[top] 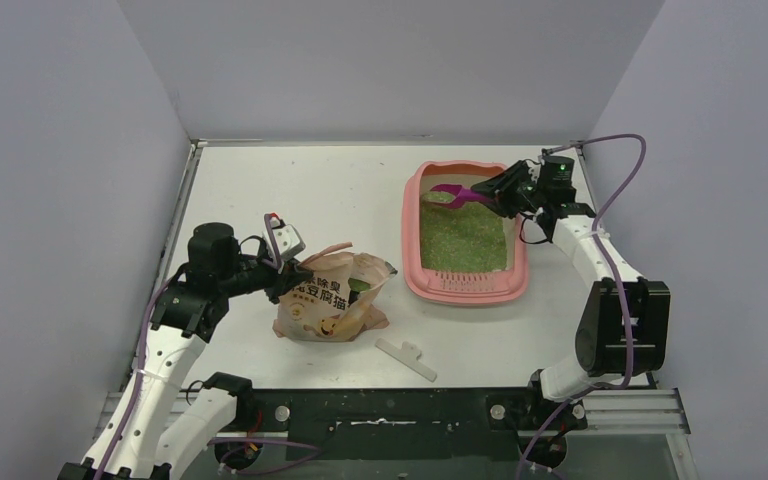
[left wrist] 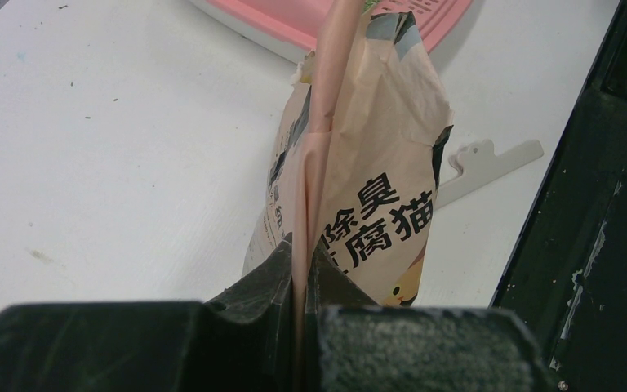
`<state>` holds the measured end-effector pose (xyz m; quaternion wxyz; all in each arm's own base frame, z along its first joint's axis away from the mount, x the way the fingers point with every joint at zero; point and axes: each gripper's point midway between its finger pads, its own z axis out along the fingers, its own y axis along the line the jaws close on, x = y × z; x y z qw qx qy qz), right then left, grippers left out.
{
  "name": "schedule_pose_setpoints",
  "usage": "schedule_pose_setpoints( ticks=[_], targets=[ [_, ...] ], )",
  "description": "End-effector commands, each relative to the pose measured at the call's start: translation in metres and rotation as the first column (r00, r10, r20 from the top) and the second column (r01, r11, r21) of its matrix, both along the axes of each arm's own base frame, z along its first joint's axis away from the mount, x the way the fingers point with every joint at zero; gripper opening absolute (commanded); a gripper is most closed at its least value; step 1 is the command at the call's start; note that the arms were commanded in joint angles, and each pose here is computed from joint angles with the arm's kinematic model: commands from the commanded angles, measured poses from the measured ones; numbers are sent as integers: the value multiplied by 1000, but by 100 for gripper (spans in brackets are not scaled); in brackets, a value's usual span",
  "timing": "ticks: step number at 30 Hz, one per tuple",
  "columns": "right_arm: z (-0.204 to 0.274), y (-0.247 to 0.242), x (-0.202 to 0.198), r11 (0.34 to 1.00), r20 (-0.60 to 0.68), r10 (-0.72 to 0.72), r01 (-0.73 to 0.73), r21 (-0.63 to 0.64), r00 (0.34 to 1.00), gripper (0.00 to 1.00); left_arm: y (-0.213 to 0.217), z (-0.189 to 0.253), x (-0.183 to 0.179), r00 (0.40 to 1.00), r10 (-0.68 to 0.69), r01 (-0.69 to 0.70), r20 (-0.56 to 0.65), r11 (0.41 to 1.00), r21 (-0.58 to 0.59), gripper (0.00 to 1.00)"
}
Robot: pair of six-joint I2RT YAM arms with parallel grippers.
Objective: Fill the litter box with clean litter
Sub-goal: Pour the cat litter into the litter box.
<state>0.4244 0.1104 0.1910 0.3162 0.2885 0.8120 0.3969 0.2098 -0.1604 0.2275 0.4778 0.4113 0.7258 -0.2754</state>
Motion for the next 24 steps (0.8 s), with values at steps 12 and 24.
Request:
schedule_pose_setpoints(
  ticks=[12, 24],
  targets=[
    [28, -41, -26, 996, 72, -44, 49, -71, 996, 0, -10, 41, 0, 989, -50, 60, 139, 996, -70, 0],
    [5, -24, -113, 997, -54, 49, -52, -59, 997, 0, -11, 43, -1, 988, -55, 66, 146, 995, -76, 0]
  ],
)
